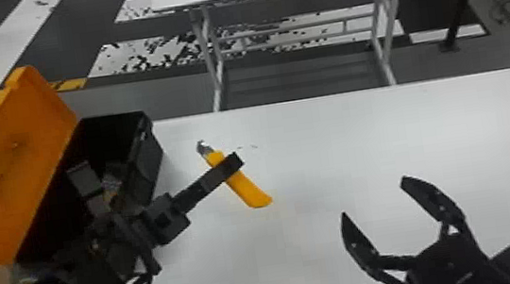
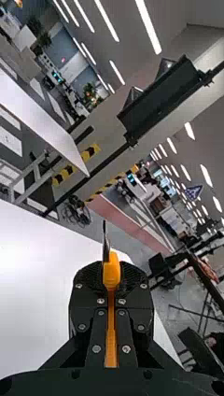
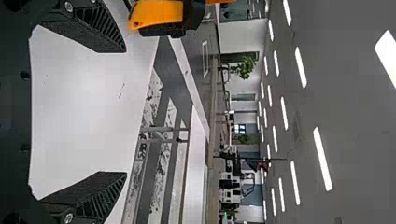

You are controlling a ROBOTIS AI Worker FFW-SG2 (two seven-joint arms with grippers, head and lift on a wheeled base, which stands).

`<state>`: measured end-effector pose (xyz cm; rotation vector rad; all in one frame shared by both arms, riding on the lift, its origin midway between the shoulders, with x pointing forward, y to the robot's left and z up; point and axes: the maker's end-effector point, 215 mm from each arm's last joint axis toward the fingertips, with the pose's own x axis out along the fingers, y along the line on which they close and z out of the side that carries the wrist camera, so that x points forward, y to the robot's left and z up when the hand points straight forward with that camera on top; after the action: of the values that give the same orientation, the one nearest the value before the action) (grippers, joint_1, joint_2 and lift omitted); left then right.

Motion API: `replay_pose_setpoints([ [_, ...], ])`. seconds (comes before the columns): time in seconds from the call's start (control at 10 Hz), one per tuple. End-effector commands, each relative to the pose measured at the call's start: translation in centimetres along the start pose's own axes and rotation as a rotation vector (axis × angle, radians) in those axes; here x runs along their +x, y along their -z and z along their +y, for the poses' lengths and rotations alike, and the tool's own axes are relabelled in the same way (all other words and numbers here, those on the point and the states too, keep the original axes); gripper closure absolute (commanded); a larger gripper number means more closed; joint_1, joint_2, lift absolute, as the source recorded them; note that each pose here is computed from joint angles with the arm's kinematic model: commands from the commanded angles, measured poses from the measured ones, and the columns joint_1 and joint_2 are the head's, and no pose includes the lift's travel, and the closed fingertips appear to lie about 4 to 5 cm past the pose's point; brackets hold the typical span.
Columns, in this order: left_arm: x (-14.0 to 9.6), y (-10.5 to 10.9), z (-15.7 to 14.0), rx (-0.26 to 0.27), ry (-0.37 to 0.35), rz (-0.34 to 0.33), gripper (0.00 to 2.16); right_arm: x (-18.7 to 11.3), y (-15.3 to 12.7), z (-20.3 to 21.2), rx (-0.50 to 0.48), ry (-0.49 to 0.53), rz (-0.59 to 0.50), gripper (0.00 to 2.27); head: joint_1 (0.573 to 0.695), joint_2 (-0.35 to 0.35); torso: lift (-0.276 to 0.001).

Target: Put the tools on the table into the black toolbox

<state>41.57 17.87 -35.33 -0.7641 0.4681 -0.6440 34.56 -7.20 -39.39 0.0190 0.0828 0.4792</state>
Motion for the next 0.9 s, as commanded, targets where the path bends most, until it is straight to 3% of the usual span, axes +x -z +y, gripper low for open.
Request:
replay_pose_setpoints([
  [0.0,-1.9,-3.5,1.4,0.02,-0.036,-0.066,2.13,-0.9,0.4,-1.5,0.005,0.03,0.003,0.06,0.695,0.158,-0.075],
  [0.4,-9.2,-12.1,6.5,0.1,-0.195,-0.188,2.13,-2.7,1.8,-4.0,0.011,0.076,0.03,0.06,0.695,0.229,-0.075],
  [0.6,-12.9,-13.9,9.9,0.114,-0.32,-0.236,2.13,-3.1,2.5,-4.4,0.017,0.082,0.035,0.06,0.695,0.307,-0.075],
  [0.7,-14.6,-15.2,11.6,0.152,-0.405,-0.273,2.13,-3.1,2.7,-4.5,0.017,0.082,0.036,0.06,0.695,0.346,-0.075],
  [0.8,-16.4,-16.8,12.9,0.222,-0.479,-0.316,2.13,-3.3,3.0,-4.7,0.017,0.088,0.041,0.06,0.695,0.35,-0.075],
])
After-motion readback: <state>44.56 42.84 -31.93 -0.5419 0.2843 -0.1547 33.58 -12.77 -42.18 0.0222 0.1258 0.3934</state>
